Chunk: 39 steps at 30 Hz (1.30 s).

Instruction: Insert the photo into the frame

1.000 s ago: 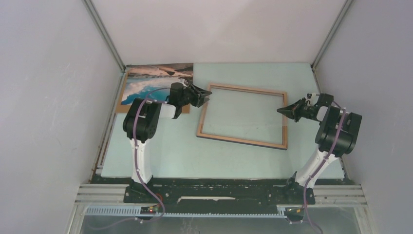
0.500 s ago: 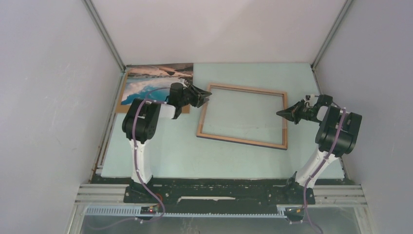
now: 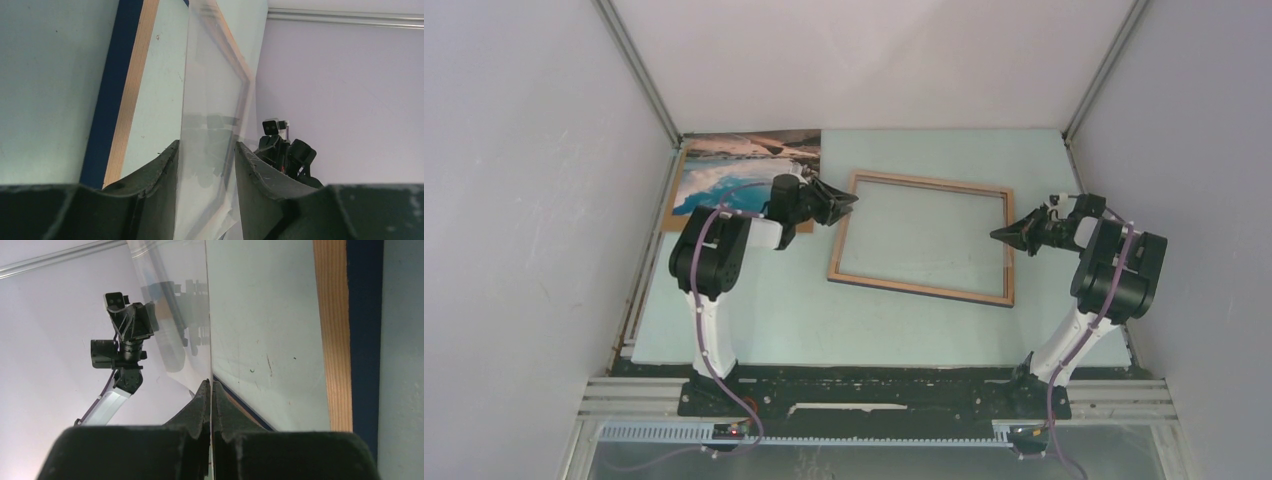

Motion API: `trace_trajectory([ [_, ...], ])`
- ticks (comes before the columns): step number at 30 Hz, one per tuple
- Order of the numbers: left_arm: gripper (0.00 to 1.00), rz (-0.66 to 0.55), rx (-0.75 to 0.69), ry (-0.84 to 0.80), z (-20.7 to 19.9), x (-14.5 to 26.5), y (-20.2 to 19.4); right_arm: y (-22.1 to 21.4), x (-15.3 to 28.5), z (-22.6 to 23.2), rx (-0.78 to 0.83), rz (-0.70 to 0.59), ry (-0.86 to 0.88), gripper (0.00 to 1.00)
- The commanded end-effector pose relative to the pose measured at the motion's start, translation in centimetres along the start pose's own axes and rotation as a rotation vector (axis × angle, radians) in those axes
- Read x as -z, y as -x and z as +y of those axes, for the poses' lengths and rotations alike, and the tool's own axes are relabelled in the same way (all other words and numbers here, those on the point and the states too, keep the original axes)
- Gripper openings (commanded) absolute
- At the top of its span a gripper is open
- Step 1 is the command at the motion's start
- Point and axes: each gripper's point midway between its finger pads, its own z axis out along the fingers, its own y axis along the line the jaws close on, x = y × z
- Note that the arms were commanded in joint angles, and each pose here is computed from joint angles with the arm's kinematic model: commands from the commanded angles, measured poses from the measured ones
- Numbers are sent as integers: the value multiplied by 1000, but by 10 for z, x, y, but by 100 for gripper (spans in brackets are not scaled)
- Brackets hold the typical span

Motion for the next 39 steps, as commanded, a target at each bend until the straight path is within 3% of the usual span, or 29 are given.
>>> trace_trajectory([
  [1, 44, 10, -62, -51, -23, 10, -11, -4, 9, 17, 65, -6, 26, 0],
  [39, 42, 47, -42, -56, -23, -1, -24, 6, 11, -9, 6, -36, 9, 0],
])
